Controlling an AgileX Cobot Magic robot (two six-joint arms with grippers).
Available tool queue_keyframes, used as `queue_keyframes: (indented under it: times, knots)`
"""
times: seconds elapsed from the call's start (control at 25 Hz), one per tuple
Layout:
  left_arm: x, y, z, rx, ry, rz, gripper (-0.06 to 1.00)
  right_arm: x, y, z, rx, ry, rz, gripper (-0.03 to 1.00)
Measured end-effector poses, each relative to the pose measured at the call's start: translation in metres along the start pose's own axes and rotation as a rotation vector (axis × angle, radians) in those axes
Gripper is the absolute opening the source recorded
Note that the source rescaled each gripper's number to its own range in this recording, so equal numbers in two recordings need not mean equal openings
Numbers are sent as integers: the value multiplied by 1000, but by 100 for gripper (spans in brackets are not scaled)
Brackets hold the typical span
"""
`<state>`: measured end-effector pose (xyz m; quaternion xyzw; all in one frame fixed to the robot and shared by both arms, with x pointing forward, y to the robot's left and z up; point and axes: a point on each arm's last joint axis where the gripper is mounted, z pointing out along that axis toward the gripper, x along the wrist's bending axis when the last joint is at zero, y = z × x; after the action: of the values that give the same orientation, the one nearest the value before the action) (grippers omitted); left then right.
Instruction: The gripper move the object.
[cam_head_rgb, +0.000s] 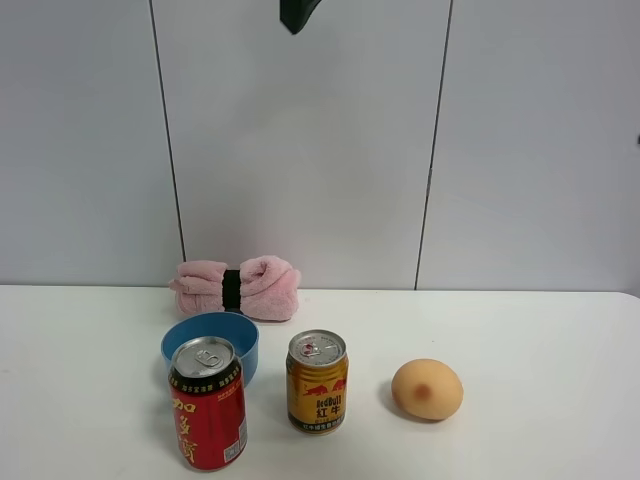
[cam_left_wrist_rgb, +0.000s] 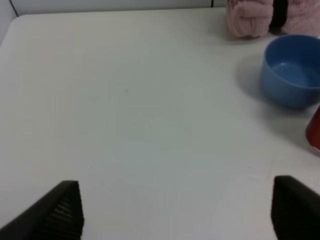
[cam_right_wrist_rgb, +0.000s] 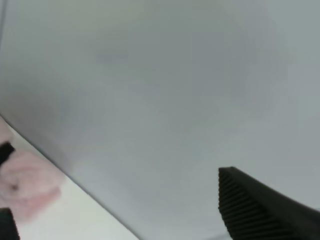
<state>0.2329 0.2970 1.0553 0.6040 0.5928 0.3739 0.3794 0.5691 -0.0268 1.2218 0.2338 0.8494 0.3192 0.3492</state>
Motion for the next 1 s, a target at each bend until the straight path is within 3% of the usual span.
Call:
queue_keyframes:
  times: [0.32, 0.52, 0.72, 1.0]
  knots:
    - [0, 0, 0, 0, 0, 0, 100, -14, -20, -49, 99, -84, -15, 66]
    - [0, 0, 0, 0, 0, 0, 100, 1, -53, -48, 132, -63, 28, 66]
    - [0, 0, 0, 0, 0, 0, 100, 17, -89, -64, 98, -43, 121, 66]
    - [0, 0, 0, 0, 0, 0, 100, 38, -157, -96, 179, -34, 233, 66]
